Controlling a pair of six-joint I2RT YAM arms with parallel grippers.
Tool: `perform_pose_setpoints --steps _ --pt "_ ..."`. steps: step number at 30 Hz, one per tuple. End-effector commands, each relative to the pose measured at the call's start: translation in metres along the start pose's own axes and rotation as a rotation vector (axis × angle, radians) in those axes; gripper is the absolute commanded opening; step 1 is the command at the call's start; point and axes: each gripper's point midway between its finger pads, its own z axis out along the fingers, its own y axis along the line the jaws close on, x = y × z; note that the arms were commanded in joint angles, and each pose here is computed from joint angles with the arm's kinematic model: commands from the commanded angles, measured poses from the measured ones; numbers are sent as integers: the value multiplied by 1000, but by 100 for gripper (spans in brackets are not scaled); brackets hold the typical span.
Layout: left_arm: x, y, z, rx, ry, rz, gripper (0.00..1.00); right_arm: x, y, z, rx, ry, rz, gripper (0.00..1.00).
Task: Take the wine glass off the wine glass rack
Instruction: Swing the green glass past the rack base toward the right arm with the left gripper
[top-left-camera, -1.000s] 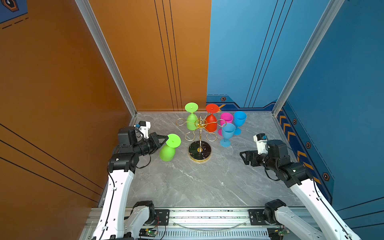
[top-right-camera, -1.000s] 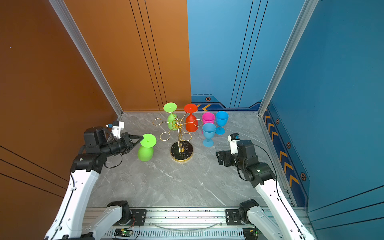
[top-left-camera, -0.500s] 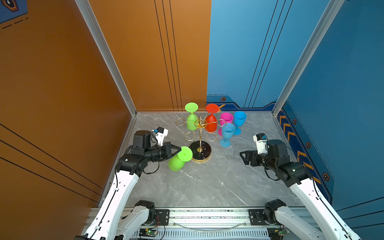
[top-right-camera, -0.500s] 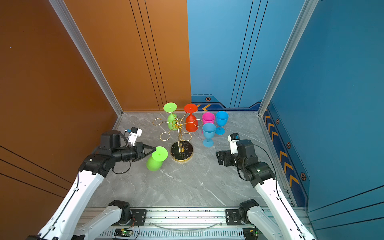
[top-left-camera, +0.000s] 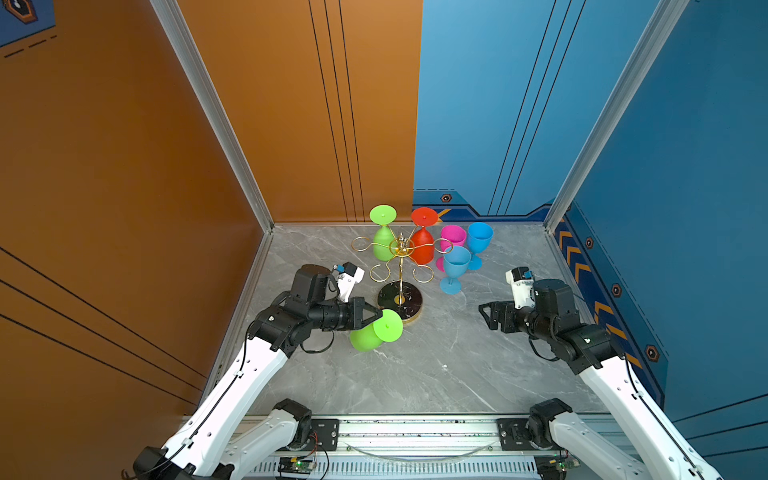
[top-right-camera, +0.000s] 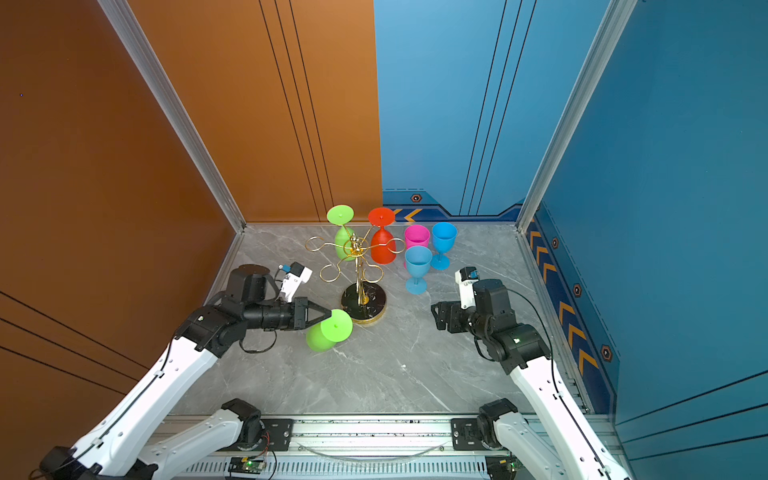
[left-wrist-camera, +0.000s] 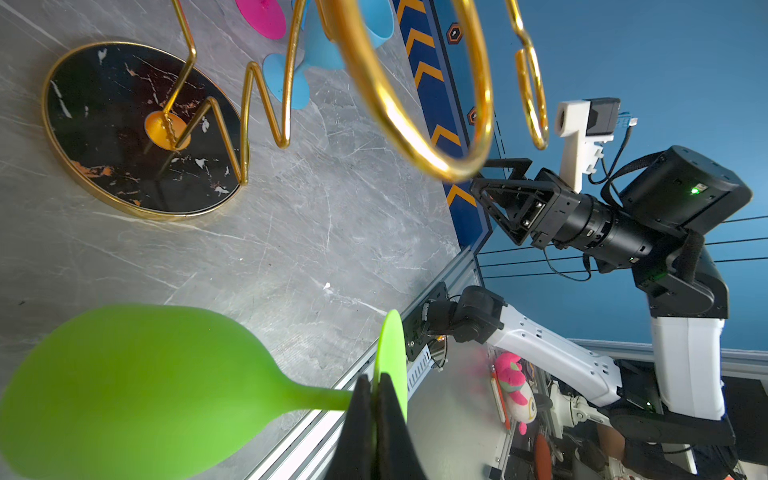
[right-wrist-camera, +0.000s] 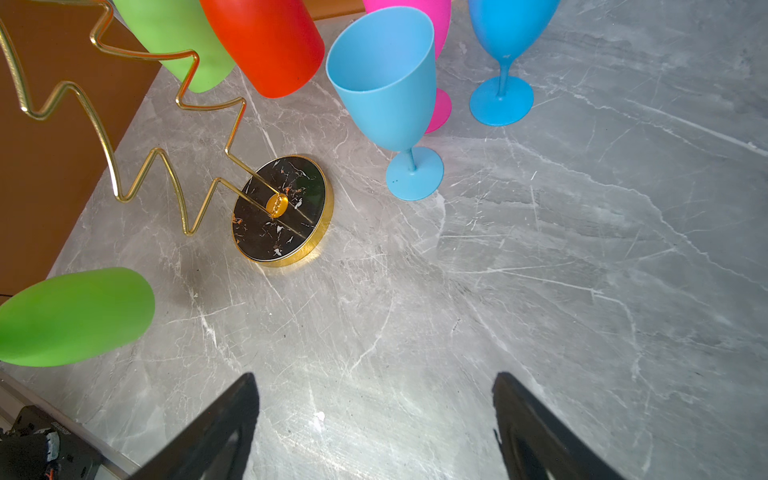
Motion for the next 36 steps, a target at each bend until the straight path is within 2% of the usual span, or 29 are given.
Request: perform_pose_setpoints --steps 1,6,12,28,36 --pt "1 -6 3 -11 6 69 0 -3 0 -1 -4 -11 0 89" --pt "13 -11 15 -32 45 165 0 -3 0 -1 -4 -12 3 89" --pt "15 -35 21 -29 52 304 0 -2 0 -2 -4 -11 4 89" --pt "40 -69 42 -14 119 584 0 -1 0 -3 -5 -12 6 89" --pt "55 -78 46 -28 124 805 0 1 1 1 -9 2 14 89"
